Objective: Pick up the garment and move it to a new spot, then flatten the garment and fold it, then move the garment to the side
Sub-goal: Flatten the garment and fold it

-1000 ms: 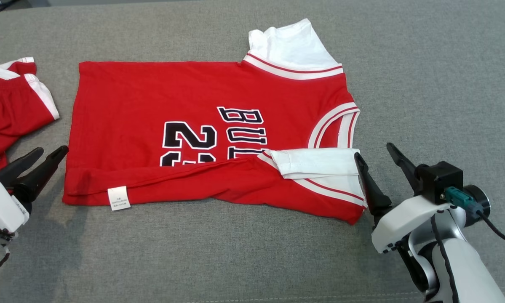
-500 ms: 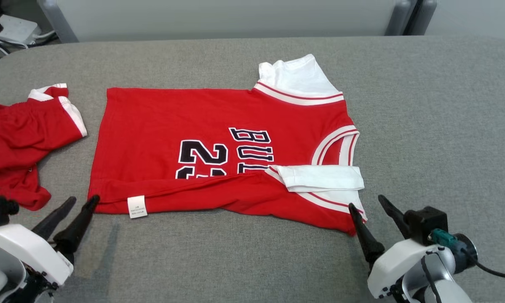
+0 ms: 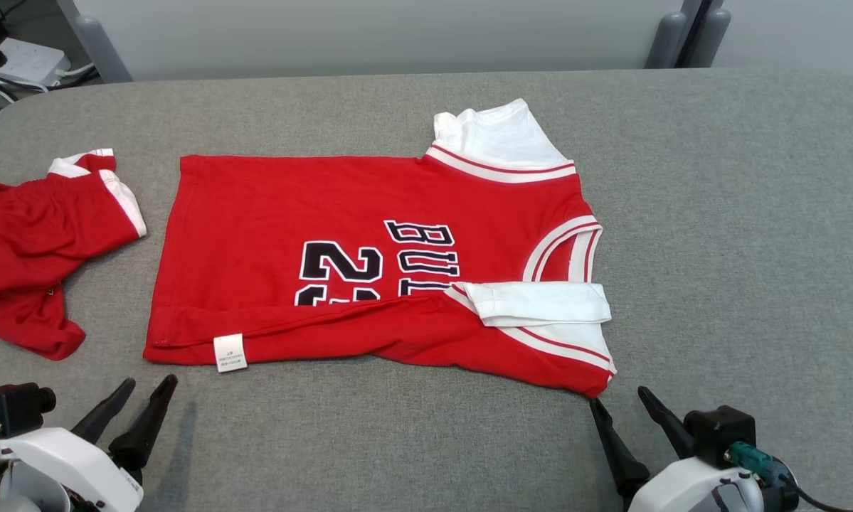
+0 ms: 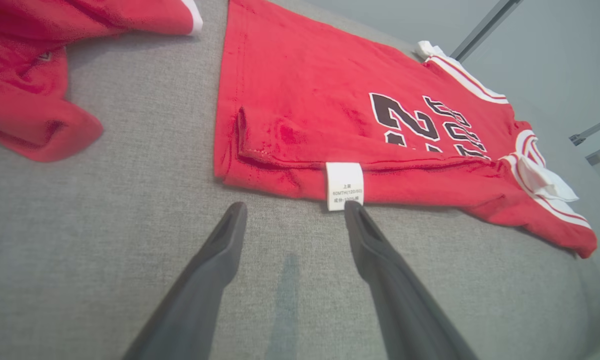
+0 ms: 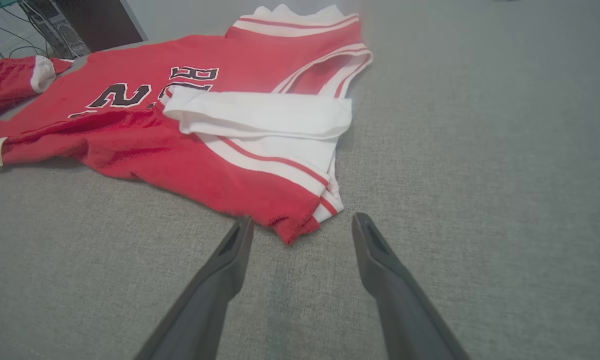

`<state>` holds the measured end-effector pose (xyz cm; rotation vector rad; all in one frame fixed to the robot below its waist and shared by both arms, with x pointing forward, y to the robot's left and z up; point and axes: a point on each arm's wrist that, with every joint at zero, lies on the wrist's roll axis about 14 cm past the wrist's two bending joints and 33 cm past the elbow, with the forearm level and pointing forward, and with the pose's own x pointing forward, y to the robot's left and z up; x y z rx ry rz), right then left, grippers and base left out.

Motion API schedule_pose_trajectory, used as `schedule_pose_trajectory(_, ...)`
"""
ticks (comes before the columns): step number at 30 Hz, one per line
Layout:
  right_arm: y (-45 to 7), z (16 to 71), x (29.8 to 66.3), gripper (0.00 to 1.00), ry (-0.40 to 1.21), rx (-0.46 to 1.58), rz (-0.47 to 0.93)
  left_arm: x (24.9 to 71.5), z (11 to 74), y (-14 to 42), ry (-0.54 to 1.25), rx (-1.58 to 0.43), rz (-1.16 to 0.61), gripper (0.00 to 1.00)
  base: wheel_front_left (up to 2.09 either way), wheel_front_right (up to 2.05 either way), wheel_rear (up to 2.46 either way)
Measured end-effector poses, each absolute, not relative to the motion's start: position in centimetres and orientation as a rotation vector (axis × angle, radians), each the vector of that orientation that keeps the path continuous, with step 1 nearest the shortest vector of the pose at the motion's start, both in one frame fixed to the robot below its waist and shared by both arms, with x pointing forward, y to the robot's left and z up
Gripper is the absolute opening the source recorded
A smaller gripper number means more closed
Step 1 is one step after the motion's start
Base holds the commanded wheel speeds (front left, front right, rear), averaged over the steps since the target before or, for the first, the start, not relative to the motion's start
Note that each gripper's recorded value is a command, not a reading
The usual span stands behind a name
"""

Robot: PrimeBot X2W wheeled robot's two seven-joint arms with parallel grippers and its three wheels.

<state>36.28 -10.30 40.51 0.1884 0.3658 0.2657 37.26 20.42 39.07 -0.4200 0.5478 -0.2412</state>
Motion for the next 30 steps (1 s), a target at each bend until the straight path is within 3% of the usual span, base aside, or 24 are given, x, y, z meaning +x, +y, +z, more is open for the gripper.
schedule_pose_trajectory(14, -10.3, 37.7, 35.1, 1.0, 0.401, 0.279, 0.227, 37.9, 38.6, 20.7, 0.482, -0.397, -0.206, 1.0, 0.0, 0.0, 0.0)
schedule_pose_trajectory(27, -8.1, 38.0, 37.5, 1.0, 0.361, 0.294, 0.293, 38.0, 38.5, 20.7, 0.467, -0.387, -0.21, 1.0, 0.0, 0.0, 0.0)
schedule_pose_trajectory(28, -7.9, 37.9, 37.7, 0.9, 0.364, 0.296, 0.297, 38.0, 38.5, 20.7, 0.465, -0.381, -0.213, 1.0, 0.0, 0.0, 0.0)
schedule_pose_trajectory(29, -7.9, 37.9, 37.8, 0.9, 0.362, 0.296, 0.299, 38.0, 38.5, 20.7, 0.464, -0.38, -0.212, 1.0, 0.0, 0.0, 0.0)
schedule_pose_trajectory(30, -7.8, 37.9, 37.9, 0.79, 0.359, 0.295, 0.301, 38.0, 38.6, 20.8, 0.463, -0.379, -0.211, 1.0, 0.0, 0.0, 0.0)
